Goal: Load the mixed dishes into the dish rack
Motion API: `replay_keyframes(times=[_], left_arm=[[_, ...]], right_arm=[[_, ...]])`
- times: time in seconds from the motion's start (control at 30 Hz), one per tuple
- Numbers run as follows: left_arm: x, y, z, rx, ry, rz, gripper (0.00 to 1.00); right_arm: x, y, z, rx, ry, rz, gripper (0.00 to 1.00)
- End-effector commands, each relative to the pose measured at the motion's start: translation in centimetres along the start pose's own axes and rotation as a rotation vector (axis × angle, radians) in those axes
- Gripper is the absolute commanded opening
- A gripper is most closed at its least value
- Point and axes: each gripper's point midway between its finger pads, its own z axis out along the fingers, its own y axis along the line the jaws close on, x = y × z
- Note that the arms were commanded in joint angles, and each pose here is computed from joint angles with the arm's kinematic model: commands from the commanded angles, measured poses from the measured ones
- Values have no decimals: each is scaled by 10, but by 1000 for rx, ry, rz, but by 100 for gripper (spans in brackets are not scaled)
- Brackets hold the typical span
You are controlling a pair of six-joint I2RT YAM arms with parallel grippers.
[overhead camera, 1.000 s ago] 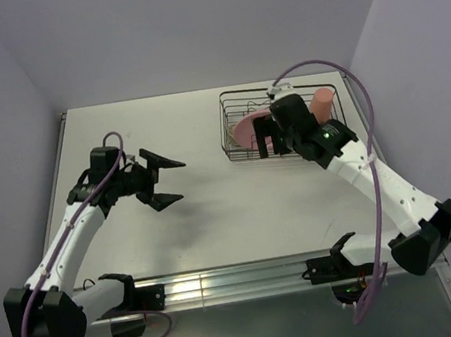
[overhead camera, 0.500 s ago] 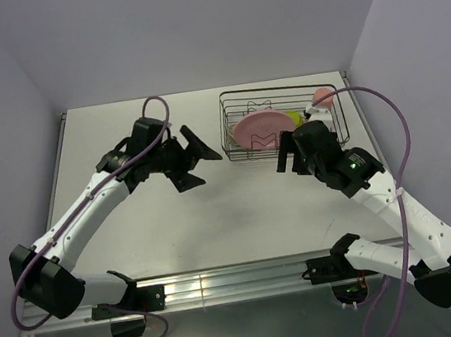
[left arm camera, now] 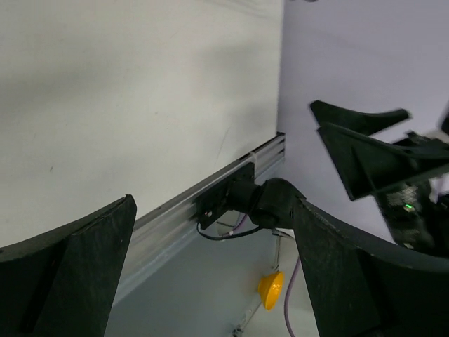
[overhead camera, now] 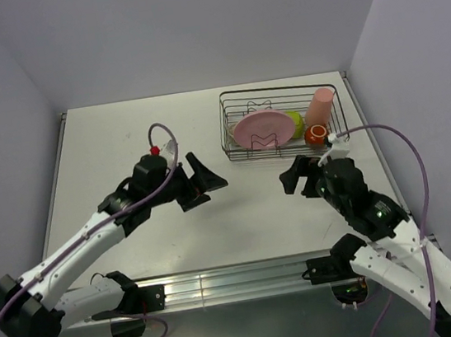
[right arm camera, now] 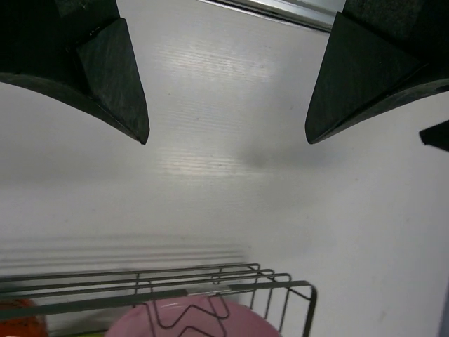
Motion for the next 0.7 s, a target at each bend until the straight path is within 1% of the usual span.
replay_keyframes(times=[0.0,0.03,0.07,0.1,0.13,0.17,0.2,0.23,0.27,0.33,0.37,0.43,0.47,0.5,0.53,0.57,0.6,0.63,0.67], left_arm=[[-5,-23,-16,239,-112,97,99],[-8,-40,-32,348,-164,136,99],[1,-20,-28,340,-157,137,99],[4,-17,-31,360,-164,144,99],[6,-19,-40,404,-185,168,99],[12,-12,-40,431,-188,180,99],[16,-8,-41,450,-185,189,99],[19,-10,-48,486,-197,206,99],[24,-1,-47,507,-201,213,99],[31,-1,-58,579,-216,223,99],[37,15,-53,573,-208,207,99],[40,8,-68,683,-239,190,99],[48,26,-63,681,-229,166,99],[50,29,-66,708,-233,156,99],[51,23,-77,773,-255,152,99],[56,39,-71,750,-244,132,99],[58,37,-77,785,-252,135,99],[61,39,-78,797,-247,141,99],[66,45,-76,795,-226,142,99]], right_arm=[[-2,30,3,-230,-118,62,100],[-11,40,-6,-312,-189,105,100],[8,33,5,-316,-172,112,100],[13,32,8,-329,-182,125,100],[6,39,1,-398,-239,147,100],[24,33,12,-394,-219,159,100],[28,32,14,-404,-225,176,100],[24,34,13,-432,-258,199,100],[35,30,19,-432,-244,215,100],[35,33,17,-465,-270,221,100],[42,30,21,-463,-260,216,100],[34,31,16,-493,-316,236,100],[36,30,18,-498,-325,231,100],[32,31,13,-520,-355,230,100],[30,30,11,-522,-374,227,100],[30,27,11,-514,-385,233,100],[22,23,6,-506,-428,256,100],[28,16,11,-470,-409,263,100],[26,12,9,-452,-421,265,100]])
